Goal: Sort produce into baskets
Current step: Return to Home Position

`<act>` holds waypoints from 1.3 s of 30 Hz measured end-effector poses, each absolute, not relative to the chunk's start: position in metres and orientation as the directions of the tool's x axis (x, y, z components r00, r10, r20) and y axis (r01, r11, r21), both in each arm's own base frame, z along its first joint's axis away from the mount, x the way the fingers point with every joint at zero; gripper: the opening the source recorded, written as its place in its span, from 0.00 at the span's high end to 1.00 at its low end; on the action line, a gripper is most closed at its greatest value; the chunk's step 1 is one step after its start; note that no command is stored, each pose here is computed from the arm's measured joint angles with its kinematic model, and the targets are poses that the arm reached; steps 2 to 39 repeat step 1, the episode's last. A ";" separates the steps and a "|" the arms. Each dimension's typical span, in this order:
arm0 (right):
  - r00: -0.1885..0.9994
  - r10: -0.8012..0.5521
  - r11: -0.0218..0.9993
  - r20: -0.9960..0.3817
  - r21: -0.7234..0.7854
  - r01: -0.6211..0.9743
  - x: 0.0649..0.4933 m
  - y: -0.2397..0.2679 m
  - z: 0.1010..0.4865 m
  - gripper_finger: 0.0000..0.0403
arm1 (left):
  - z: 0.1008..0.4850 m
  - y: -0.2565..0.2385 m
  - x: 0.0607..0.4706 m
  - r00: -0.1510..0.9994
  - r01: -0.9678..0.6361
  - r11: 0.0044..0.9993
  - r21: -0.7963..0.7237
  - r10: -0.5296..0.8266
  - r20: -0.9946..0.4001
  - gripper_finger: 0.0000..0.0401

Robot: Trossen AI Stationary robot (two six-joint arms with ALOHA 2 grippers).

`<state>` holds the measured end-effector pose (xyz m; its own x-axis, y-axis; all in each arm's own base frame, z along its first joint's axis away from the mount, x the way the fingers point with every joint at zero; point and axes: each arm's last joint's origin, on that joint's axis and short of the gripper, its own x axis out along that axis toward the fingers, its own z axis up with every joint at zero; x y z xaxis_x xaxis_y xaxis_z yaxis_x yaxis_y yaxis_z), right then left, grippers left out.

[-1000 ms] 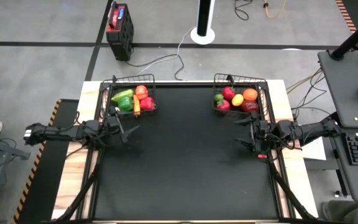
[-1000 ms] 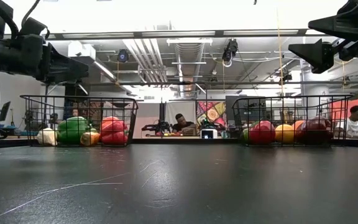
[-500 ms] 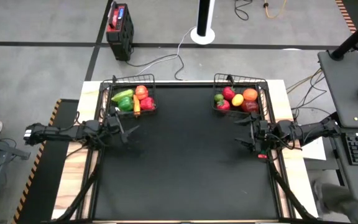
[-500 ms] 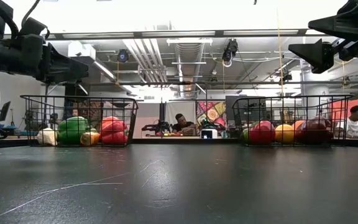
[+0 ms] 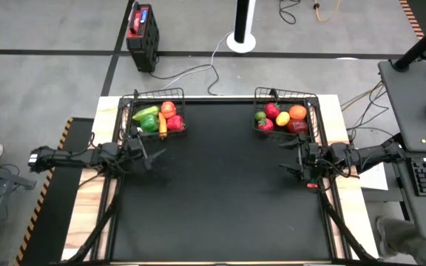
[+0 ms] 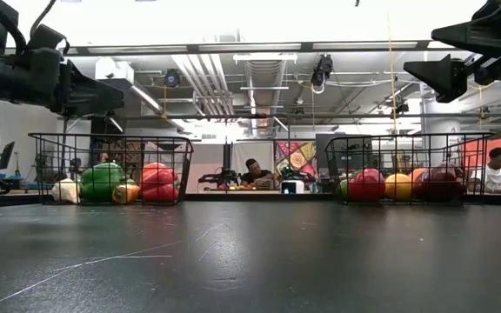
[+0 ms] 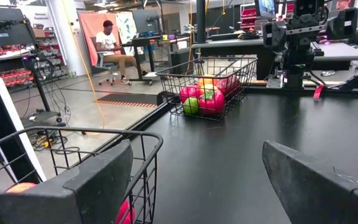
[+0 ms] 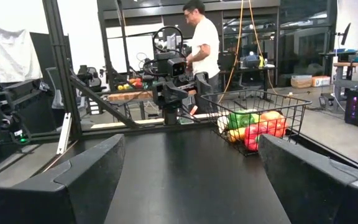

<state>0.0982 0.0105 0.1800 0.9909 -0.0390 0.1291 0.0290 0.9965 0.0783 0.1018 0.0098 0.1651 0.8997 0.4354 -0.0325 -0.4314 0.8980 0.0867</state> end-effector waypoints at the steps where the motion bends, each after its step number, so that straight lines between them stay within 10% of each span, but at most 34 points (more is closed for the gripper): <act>1: 0.991 -0.039 0.996 0.129 0.079 0.029 0.098 0.010 0.180 0.11 | 0.165 0.010 0.102 0.900 -0.431 0.898 0.086 0.435 -0.033 0.16; 39: 0.991 -0.039 0.996 0.129 0.079 0.029 0.098 0.010 0.180 0.11 | 0.165 0.010 0.102 0.900 -0.431 0.898 0.086 0.435 -0.033 0.16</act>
